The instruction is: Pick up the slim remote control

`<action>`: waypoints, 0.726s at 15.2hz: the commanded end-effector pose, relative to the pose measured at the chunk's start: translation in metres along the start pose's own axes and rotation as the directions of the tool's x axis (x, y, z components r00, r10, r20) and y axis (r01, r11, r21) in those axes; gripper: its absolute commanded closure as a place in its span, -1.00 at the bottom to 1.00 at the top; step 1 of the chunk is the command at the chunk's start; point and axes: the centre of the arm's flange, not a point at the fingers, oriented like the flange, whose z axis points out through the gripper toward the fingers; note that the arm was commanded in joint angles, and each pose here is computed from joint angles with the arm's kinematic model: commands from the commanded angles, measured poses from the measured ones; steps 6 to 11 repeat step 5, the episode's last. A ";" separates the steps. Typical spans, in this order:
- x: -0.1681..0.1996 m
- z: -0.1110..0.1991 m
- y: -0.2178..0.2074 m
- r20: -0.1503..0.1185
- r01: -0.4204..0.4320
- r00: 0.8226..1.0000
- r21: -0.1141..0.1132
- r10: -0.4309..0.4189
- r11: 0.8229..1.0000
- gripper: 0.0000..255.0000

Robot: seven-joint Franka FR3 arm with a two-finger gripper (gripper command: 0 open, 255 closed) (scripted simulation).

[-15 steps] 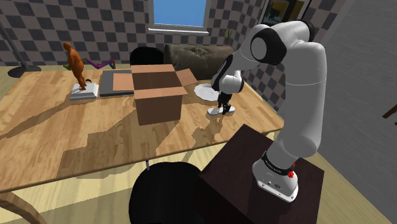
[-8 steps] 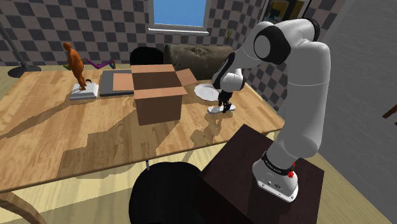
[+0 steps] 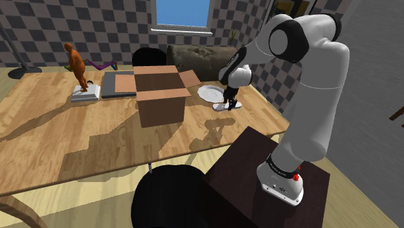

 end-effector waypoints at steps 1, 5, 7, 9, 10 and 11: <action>0.000 -0.011 -0.001 0.000 0.000 1.000 0.000 0.000 1.000 1.00; 0.001 -0.022 -0.001 0.000 0.000 1.000 0.000 0.000 1.000 1.00; 0.001 -0.022 -0.001 0.000 0.000 1.000 0.000 0.000 1.000 1.00; 0.001 -0.022 -0.001 0.000 0.000 1.000 0.000 0.000 1.000 1.00; 0.001 -0.022 -0.001 0.000 0.000 1.000 0.000 0.000 1.000 1.00; 0.001 -0.022 -0.001 0.000 0.000 1.000 0.000 0.000 1.000 1.00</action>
